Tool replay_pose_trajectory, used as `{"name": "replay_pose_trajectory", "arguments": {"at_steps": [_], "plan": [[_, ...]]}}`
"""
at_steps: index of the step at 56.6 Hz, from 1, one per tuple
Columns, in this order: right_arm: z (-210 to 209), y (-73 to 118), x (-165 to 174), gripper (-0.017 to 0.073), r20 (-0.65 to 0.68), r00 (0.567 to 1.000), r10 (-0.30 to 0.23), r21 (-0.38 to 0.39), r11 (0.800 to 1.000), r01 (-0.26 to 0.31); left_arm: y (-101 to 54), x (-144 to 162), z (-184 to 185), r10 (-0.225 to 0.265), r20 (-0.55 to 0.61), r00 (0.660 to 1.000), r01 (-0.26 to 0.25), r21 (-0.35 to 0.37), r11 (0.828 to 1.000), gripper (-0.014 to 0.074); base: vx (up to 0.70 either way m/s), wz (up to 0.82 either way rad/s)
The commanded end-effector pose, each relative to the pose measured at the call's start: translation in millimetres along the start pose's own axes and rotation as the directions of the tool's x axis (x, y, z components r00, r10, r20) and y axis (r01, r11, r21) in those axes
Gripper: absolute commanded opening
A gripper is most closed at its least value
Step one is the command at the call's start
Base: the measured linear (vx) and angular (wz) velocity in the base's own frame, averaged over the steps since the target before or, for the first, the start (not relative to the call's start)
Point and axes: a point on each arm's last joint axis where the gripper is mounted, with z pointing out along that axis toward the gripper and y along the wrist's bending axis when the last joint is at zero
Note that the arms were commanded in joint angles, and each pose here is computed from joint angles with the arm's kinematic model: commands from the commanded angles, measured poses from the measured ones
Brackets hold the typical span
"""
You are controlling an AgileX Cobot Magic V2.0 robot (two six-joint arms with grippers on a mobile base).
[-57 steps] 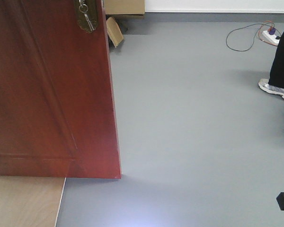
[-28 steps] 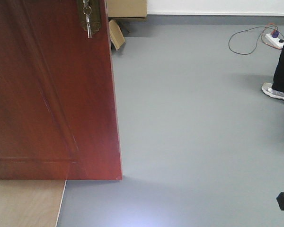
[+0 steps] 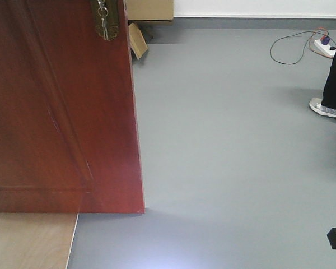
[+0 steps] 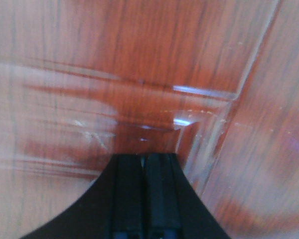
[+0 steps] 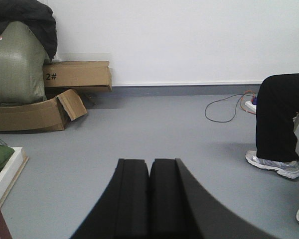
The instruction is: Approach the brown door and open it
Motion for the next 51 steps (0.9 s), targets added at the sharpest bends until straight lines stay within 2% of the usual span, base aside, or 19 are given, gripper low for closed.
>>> {"name": "replay_pose_trajectory", "arguments": {"at_steps": [1,42,48,51], "plan": [[-1,-0.7,-6,0.0000,0.086,0.996,-0.008,0.010,1.000,0.007,-5.8,-29,-13,-0.014,0.145,0.989,0.014,-0.004,1.000,-0.0006,0.00,0.00],[-1,-0.7,-6,0.0000,0.086,0.996,-0.008,0.010,1.000,0.007,-6.7,-25,-11,-0.014,0.130,0.991,0.014,0.000,1.000,-0.0006,0.00,0.00],[-1,-0.7,-6,0.0000,0.086,0.996,-0.008,0.010,1.000,0.007,-9.6,-29,-25,0.016,0.155,0.988,-0.015,-0.006,1.000,-0.0006,0.00,0.00],[-1,-0.7,-6,0.0000,0.086,0.996,-0.008,0.010,1.000,0.007,-10.9,-28,-38,0.012,0.152,0.988,-0.012,-0.006,1.000,-0.0006,0.00,0.00]]}}
